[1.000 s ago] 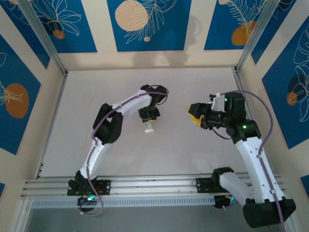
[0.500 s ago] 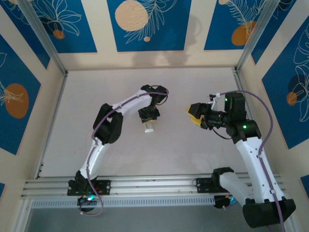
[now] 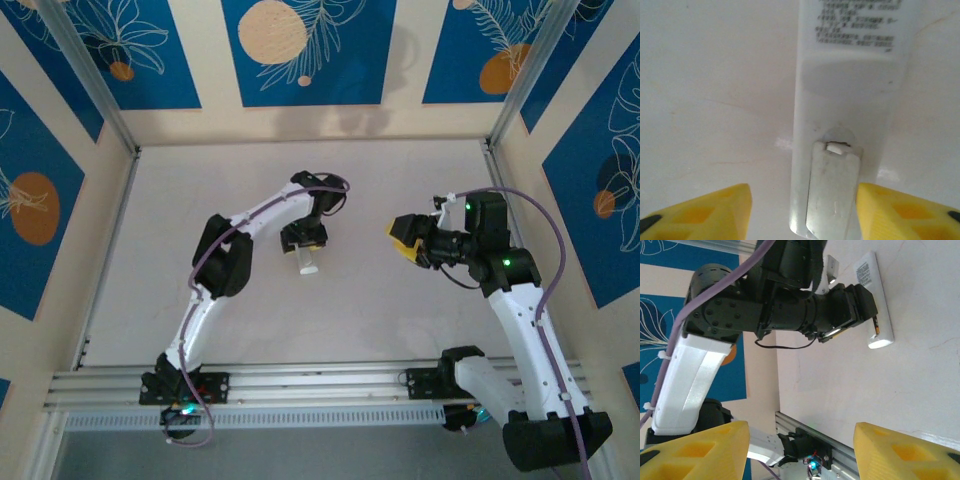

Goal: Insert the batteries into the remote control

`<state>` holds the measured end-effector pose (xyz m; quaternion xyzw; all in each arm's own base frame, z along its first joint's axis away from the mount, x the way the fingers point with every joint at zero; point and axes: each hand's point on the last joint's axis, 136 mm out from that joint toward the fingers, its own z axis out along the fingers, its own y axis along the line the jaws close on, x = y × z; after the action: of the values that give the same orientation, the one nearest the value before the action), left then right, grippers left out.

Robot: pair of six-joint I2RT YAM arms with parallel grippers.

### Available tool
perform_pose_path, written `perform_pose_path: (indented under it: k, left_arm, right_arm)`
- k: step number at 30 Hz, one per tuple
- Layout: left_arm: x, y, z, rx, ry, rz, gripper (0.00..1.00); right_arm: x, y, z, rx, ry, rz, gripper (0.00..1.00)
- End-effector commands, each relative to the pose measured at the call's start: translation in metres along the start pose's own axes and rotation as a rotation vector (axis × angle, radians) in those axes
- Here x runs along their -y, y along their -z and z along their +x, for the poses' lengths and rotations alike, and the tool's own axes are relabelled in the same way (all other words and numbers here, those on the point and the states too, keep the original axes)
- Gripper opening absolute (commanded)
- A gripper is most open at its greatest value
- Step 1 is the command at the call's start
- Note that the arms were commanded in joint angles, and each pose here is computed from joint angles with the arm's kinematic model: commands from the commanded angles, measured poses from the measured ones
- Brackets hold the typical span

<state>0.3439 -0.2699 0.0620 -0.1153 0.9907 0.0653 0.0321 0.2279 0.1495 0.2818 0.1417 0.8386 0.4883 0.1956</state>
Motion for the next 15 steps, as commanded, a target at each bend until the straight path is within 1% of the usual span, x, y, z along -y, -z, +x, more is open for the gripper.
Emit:
perform_pose_path:
  k: [1, 2, 3, 6, 9, 11, 13, 15]
  left_arm:
    - [-0.005, 0.051, -0.011, 0.081, -0.010, 0.062, 0.64]
    - [-0.005, 0.060, -0.014, 0.102, -0.010, 0.078, 0.68]
    - [-0.004, 0.067, -0.016, 0.114, -0.015, 0.094, 0.69]
    - [-0.004, 0.096, -0.020, 0.161, -0.027, 0.161, 0.69]
    - [-0.015, 0.139, -0.026, 0.248, -0.027, 0.248, 0.68]
    - [-0.029, 0.175, -0.029, 0.336, -0.021, 0.341, 0.66]
    - [-0.041, 0.211, -0.028, 0.457, -0.063, 0.464, 0.66]
    - [-0.058, 0.243, -0.019, 0.588, -0.124, 0.564, 0.66]
  right_arm:
    - [0.000, 0.005, 0.003, 0.007, 0.029, 0.016, 0.58]
    - [0.001, 0.004, 0.003, 0.006, 0.027, 0.018, 0.58]
    - [0.001, 0.003, 0.002, 0.004, 0.028, 0.020, 0.58]
    - [0.002, -0.002, 0.003, 0.001, 0.053, 0.045, 0.58]
    - [0.012, -0.015, 0.004, -0.014, 0.103, 0.131, 0.58]
    - [0.019, -0.031, 0.007, -0.046, 0.161, 0.199, 0.57]
    - [0.023, -0.051, 0.012, -0.088, 0.246, 0.283, 0.56]
    - [0.027, -0.077, 0.017, -0.136, 0.345, 0.376, 0.53]
